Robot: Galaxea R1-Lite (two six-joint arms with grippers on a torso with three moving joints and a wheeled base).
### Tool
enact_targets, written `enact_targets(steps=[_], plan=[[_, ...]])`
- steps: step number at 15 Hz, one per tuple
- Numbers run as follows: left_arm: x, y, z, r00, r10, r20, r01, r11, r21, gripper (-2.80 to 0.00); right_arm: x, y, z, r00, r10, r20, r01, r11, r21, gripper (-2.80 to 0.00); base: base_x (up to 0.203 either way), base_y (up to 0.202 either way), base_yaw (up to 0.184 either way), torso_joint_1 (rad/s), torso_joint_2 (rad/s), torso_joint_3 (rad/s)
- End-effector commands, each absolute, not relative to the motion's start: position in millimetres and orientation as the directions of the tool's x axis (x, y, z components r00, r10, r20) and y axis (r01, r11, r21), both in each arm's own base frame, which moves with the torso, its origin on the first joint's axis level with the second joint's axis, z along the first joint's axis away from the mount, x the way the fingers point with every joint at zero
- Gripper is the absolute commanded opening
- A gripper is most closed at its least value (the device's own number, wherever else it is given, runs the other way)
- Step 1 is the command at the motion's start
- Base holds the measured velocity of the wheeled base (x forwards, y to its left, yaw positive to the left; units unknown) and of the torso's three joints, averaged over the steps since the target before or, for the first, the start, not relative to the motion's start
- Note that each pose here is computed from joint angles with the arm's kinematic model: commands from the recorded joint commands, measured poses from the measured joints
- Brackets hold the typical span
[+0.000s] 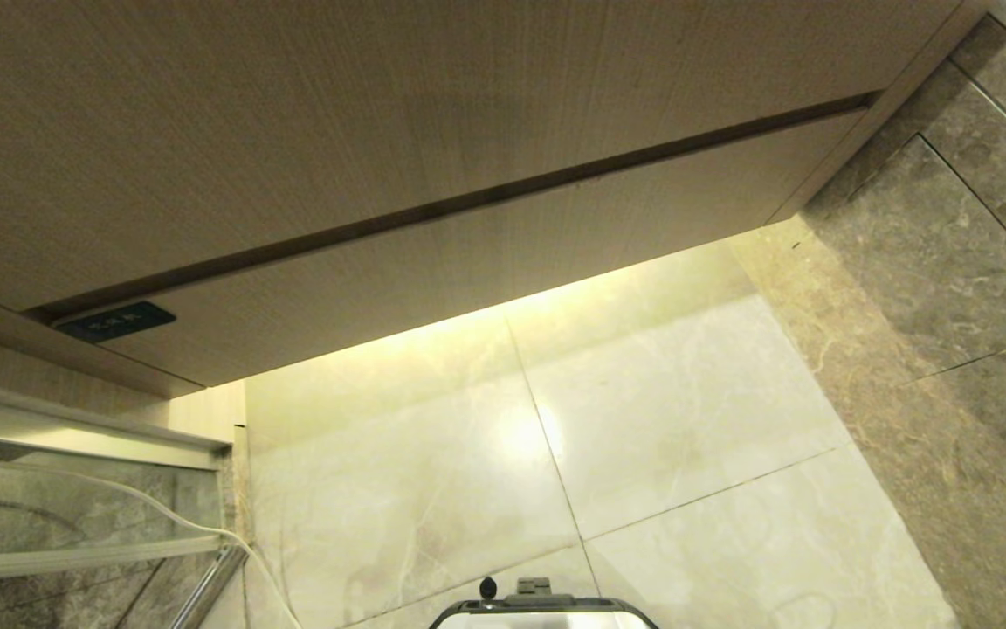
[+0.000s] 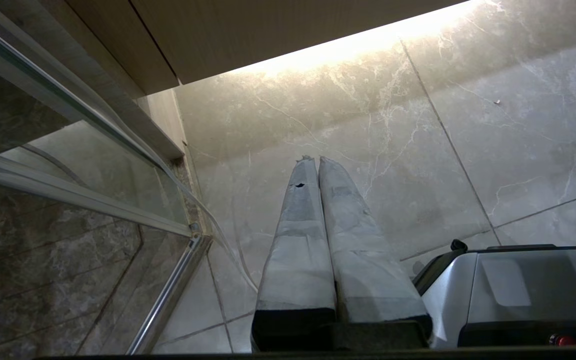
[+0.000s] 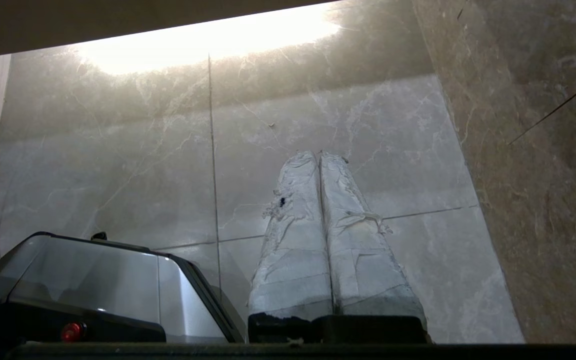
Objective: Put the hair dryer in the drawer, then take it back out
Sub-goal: Pull open the drawer
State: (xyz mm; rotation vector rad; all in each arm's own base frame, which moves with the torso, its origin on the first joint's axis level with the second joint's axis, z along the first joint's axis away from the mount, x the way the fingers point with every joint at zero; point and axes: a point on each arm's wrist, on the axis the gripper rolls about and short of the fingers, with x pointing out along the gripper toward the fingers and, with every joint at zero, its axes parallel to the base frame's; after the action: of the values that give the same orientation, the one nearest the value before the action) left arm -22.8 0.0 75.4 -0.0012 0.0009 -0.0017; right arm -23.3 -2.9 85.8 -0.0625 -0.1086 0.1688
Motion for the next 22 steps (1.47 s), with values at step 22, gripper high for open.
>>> enact_targets(steps=[22], plan=[[-23, 0, 75, 1.000, -0.003, 0.000, 0.003, 1.000, -0.002, -2.80, 57, 13, 353, 0.869, 0.319, -0.378, -0.356, 0.934, -0.030, -2.80, 0.000, 0.000, 0.000, 0.000, 0.00, 0.000]])
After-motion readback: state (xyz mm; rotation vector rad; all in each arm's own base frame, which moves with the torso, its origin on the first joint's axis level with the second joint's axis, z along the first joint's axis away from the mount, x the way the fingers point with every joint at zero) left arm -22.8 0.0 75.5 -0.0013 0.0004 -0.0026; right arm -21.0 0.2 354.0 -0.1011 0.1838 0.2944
